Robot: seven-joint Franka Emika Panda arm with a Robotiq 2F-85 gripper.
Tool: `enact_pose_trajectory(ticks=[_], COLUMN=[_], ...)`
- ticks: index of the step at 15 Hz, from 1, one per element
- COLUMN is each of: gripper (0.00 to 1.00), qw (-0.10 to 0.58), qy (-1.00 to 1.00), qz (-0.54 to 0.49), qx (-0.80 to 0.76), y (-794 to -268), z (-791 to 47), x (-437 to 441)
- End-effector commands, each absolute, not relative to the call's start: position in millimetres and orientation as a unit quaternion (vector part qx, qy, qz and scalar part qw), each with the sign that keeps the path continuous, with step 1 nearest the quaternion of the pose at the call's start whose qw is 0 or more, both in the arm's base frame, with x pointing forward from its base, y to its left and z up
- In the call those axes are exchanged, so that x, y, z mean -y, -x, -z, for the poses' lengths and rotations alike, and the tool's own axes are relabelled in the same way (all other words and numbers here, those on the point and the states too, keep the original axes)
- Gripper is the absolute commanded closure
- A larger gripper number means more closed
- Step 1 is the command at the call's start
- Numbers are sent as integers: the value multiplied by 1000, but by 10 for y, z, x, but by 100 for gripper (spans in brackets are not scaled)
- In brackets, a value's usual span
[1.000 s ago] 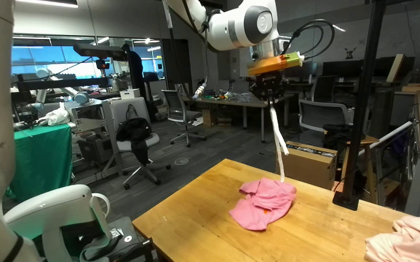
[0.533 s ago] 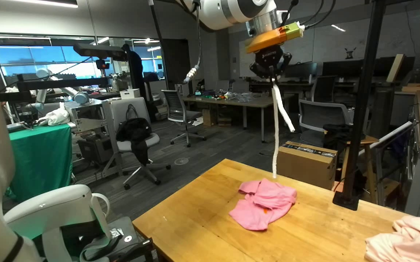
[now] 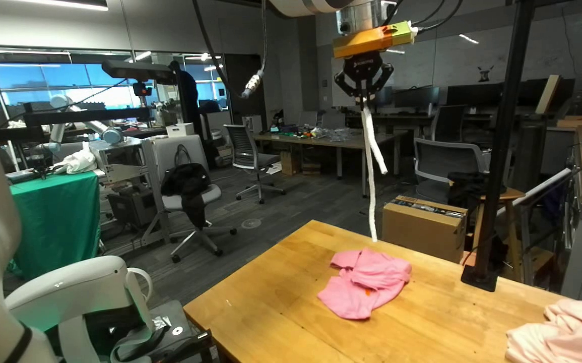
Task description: Move all the objects in the middle of the table to the right
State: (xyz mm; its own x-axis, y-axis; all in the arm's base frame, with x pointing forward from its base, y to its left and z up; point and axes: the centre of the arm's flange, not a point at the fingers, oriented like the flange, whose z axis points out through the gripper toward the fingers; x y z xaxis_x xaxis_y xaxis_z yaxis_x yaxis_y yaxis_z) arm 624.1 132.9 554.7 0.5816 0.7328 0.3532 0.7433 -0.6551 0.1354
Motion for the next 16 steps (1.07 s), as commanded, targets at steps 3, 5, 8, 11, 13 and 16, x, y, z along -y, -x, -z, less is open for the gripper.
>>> enact_pose_trajectory(ticks=[3,5,8,11,13,16], gripper=[95,95,95,95,95,95], qw=[13,-5,-34,-58,-69,-78], qy=[893,903,917,927,931,937], qz=[157,138,114,97,86,67], qx=[422,407,381,358,347,334], y=[-5996,-5906,-5735,-5496,-5364,-5150], z=[-5516,-5423,-5322,-5272,-5244,-5206], x=[-1066,-887,-582,-306,-183,-35])
